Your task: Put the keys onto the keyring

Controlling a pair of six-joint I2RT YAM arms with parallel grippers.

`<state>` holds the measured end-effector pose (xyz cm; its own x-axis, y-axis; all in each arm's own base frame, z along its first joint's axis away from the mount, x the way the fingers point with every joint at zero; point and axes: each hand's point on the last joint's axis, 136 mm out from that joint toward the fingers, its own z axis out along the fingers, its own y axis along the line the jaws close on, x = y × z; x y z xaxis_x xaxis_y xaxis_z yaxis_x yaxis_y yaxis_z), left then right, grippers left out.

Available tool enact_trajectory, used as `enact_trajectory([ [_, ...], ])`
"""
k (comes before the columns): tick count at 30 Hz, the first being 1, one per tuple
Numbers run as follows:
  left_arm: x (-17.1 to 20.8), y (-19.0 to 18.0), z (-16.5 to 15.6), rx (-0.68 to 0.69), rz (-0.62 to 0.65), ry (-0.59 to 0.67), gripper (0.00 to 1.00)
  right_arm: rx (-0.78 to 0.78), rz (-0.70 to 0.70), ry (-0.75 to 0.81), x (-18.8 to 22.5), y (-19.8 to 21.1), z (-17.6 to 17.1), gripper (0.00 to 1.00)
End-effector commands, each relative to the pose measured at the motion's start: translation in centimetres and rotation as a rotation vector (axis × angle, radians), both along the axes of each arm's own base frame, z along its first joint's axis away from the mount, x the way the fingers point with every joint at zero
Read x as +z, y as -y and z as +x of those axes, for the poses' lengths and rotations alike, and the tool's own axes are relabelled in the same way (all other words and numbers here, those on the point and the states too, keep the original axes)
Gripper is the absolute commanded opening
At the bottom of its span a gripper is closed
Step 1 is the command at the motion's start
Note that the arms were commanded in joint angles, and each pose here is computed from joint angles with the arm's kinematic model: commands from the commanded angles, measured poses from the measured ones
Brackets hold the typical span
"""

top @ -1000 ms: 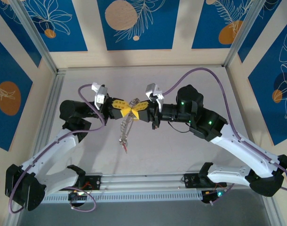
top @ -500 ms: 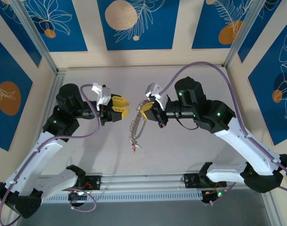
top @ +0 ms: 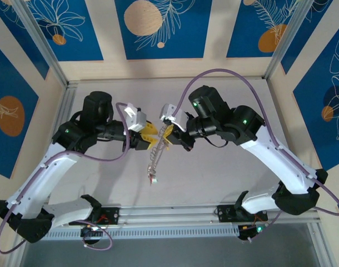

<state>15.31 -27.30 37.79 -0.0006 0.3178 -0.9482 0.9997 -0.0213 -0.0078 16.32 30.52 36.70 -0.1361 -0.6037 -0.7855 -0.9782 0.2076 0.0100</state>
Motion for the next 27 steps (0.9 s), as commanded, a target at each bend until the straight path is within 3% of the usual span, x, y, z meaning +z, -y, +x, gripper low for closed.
enact_trajectory([
  [1, -0.9, 0.2, -0.6, -0.024, 0.056, 0.013, 0.32, 0.062, 0.009, 0.039, 1.3, -0.1, -0.8, 0.0],
  [27, -0.7, 0.2, -0.2, 0.011, 0.086, 0.07, 0.29, 0.118, -0.062, 0.051, -0.1, -0.7, -1.6, 0.0],
])
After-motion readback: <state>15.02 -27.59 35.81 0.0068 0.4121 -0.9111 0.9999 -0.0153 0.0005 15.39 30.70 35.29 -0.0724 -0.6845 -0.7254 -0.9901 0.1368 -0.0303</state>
